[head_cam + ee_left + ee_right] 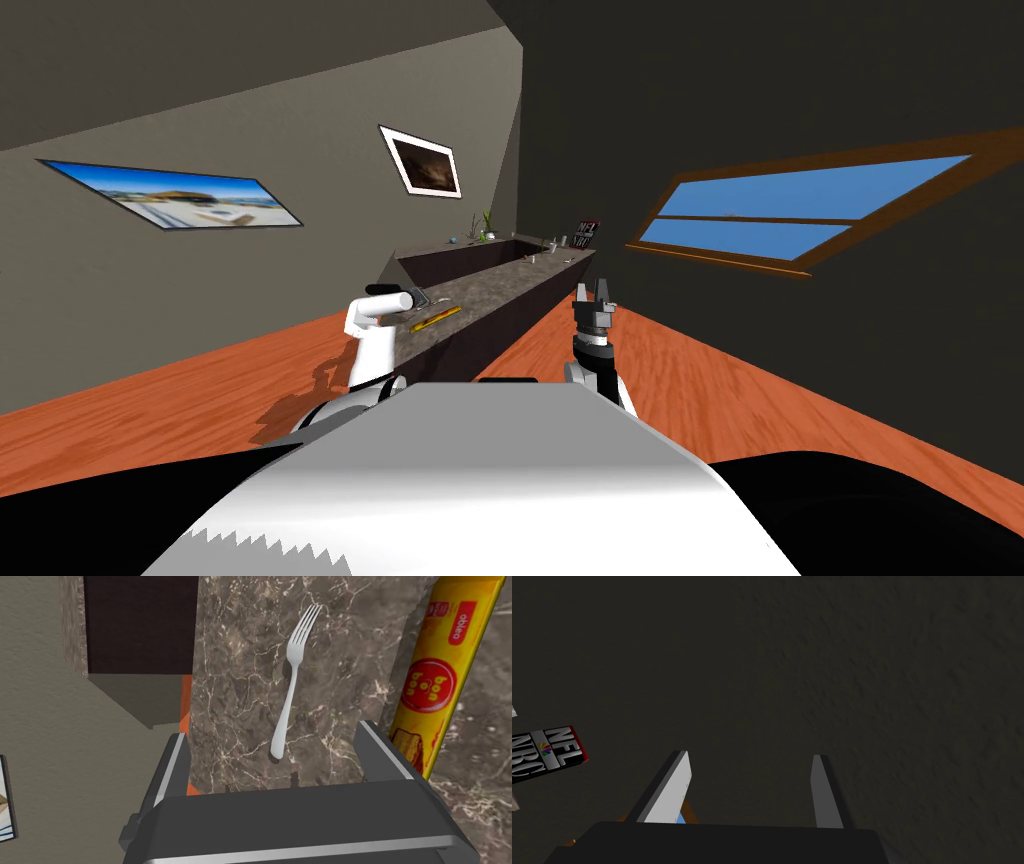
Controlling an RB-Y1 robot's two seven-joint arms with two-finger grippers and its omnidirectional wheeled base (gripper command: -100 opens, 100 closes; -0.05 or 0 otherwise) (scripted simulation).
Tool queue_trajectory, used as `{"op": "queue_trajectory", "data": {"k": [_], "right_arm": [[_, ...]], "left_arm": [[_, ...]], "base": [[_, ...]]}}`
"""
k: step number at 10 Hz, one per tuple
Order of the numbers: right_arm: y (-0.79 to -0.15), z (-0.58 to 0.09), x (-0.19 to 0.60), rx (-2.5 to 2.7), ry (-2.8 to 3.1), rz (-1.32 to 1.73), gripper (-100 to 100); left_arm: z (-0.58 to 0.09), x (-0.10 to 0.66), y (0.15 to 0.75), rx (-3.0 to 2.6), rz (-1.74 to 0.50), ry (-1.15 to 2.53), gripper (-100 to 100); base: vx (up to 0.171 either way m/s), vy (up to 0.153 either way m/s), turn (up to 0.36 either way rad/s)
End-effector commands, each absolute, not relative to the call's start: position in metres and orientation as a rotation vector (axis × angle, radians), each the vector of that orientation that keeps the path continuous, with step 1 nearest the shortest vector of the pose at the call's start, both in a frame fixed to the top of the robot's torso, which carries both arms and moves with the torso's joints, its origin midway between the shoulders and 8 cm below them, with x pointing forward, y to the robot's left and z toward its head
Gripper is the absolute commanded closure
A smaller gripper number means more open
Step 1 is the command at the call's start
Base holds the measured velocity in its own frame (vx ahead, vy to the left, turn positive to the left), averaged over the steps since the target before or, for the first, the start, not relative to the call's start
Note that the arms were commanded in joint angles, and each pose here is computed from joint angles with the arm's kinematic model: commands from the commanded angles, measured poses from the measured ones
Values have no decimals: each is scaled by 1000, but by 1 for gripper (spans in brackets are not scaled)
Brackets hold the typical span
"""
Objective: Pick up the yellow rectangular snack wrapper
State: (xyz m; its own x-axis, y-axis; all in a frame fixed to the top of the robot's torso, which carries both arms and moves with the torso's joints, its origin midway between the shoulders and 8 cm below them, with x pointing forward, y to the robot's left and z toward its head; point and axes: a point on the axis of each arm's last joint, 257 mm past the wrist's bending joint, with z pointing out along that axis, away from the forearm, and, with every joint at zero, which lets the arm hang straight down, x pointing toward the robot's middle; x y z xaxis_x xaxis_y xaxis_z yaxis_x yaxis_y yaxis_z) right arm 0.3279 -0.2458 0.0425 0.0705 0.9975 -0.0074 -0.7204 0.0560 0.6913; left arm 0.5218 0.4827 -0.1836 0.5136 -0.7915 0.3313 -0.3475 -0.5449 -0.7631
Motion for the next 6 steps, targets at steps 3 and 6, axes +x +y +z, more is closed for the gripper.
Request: {"op": "queue_trajectory", "data": {"k": [3, 6], "right_arm": [[-246, 42, 328, 606, 576, 1418, 0], [-246, 42, 328, 606, 576, 1418, 0]], "left_arm": [[-209, 508, 485, -2237, -820, 933, -100], [-231, 493, 486, -2339, -733, 943, -100]], "base": [[22, 10, -75], [24, 19, -59]]}}
